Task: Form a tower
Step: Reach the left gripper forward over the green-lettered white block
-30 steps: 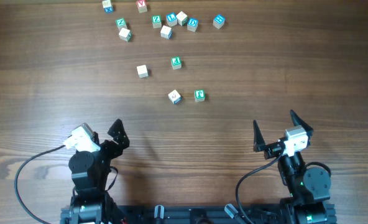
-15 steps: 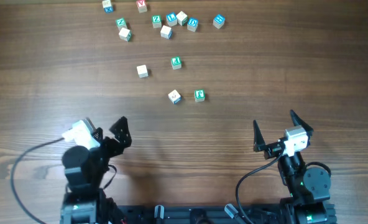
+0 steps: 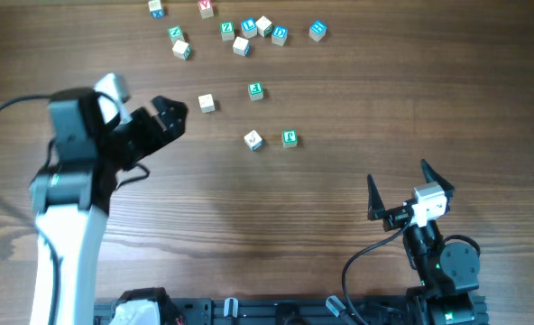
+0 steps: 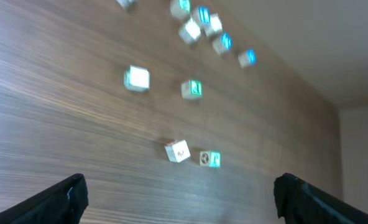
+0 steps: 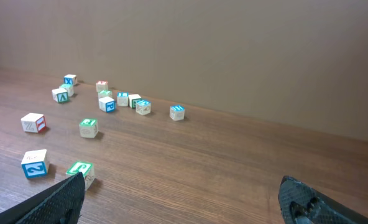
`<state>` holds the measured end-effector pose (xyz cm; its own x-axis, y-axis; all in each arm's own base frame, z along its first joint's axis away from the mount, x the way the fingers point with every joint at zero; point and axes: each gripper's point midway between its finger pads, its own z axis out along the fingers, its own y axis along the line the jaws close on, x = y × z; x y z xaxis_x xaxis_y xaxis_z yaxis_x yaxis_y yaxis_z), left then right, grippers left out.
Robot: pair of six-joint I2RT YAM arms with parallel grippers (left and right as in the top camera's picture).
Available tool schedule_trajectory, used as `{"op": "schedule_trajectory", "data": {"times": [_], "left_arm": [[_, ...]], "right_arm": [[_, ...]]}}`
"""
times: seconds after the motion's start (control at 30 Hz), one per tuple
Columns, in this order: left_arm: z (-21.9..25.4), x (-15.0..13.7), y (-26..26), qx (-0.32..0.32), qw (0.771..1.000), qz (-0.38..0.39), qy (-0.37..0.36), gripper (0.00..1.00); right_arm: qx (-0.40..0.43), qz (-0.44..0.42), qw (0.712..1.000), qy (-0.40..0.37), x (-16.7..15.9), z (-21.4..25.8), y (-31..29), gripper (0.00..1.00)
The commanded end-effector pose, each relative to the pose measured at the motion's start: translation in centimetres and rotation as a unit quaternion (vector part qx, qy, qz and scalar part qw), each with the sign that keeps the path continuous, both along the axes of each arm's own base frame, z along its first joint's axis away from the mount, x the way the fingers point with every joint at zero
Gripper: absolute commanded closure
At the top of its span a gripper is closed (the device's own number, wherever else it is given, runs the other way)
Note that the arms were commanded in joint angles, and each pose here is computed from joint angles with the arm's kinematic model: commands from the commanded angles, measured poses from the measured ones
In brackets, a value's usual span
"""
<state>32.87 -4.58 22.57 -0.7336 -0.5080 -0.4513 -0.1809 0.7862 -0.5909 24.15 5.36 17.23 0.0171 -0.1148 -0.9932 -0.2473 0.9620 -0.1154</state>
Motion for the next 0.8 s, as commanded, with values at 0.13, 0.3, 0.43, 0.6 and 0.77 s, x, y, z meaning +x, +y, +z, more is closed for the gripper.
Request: {"op": "schedule_trajectory", "data": {"times": [0.13,0.3,0.43,0.6,0.77], "left_arm": [[-8.5,2.5,-5.4,-0.049,0.988,-0.049,0.135,0.96],[-13.9,3.3,-7.8,0.052,0.984,-0.04,0.167,0.58],[-14.5,4.6,-9.8,0.101,0.986,-0.048,0.126,0.37],[-11.5,6.2,-10.5,0.124,0.986,-0.03,0.107,0.39],[-11.0,6.0,-11.3,0.131,0.984,-0.043,0.109,0.32]], "right_arm": [[0.007,-0.01,1.0,-0.003,0.1,0.2,-0.4,0.0],[0.007,-0.01,1.0,-0.003,0.1,0.2,-0.4,0.0],[0.007,-0.01,1.0,-0.003,0.1,0.2,-0.4,0.0],[0.007,-0.01,1.0,-0.003,0.1,0.2,-0.4,0.0],[0.007,-0.01,1.0,-0.003,0.1,0.2,-0.4,0.0]]}}
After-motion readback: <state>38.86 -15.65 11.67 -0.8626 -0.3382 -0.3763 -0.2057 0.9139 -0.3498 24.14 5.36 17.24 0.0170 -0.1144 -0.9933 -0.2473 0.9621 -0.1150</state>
